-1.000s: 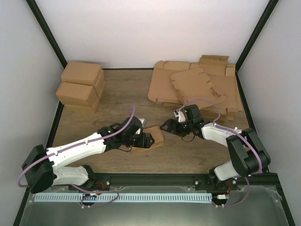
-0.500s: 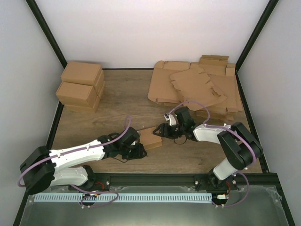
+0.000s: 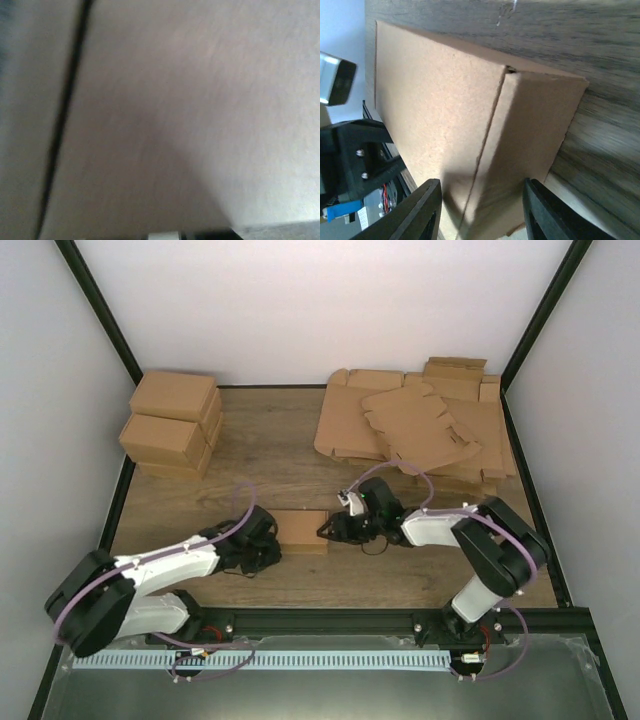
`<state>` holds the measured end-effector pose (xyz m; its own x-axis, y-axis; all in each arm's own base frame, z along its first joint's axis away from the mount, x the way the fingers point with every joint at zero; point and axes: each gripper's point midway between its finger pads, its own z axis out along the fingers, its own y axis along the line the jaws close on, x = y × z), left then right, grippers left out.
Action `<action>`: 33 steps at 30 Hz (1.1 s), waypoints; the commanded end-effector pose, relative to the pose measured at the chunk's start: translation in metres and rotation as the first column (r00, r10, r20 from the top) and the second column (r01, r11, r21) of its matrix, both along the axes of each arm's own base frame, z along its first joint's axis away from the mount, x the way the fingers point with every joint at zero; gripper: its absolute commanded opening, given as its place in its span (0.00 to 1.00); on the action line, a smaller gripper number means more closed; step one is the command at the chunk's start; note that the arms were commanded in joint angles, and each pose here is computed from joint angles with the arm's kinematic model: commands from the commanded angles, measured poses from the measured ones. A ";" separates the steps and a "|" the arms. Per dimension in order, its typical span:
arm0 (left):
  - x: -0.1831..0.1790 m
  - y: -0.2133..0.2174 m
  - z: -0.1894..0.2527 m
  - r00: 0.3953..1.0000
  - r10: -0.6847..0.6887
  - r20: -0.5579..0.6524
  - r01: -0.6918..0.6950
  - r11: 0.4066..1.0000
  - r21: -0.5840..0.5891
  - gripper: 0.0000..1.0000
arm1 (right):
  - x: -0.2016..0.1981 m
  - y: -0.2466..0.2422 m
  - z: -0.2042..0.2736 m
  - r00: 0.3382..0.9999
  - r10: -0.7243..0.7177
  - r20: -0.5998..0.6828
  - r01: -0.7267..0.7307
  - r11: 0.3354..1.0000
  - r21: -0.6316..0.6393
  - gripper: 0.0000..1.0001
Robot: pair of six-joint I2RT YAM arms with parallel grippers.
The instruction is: Fold the paper box
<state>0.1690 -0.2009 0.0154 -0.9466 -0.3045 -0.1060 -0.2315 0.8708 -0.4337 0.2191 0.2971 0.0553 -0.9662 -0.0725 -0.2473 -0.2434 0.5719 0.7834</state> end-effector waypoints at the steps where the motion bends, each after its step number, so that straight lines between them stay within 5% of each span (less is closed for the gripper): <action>1: 0.020 0.042 0.006 0.980 0.180 0.081 -0.182 0.983 0.025 0.21 | 0.014 0.038 0.011 0.999 0.011 0.052 -0.013 0.999 0.050 0.46; 7: 0.037 0.099 0.013 0.910 0.381 0.161 -0.390 0.920 0.026 0.37 | 0.033 0.092 0.006 0.996 0.019 0.089 -0.025 0.997 0.067 0.41; 11: 0.044 0.147 0.015 0.809 0.548 0.214 -0.569 0.821 0.049 0.47 | 0.039 0.127 -0.003 0.996 0.020 0.093 -0.029 0.994 0.104 0.40; 21: 0.059 0.221 0.028 0.613 0.746 0.259 -0.770 0.638 -0.013 0.48 | 0.053 0.210 0.006 0.984 0.044 0.171 -0.074 0.982 0.176 0.39; 33: 0.079 0.275 0.033 0.553 0.790 0.264 -0.821 0.571 0.011 0.48 | 0.052 0.268 0.006 0.960 0.093 0.265 -0.167 0.948 0.271 0.41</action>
<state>0.2264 0.0630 0.0282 -0.2464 -0.9176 -0.3120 -0.8275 0.3668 -0.4251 0.2694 0.5430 0.0591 -0.8942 -0.0804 -0.4404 -0.4401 0.3381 0.8318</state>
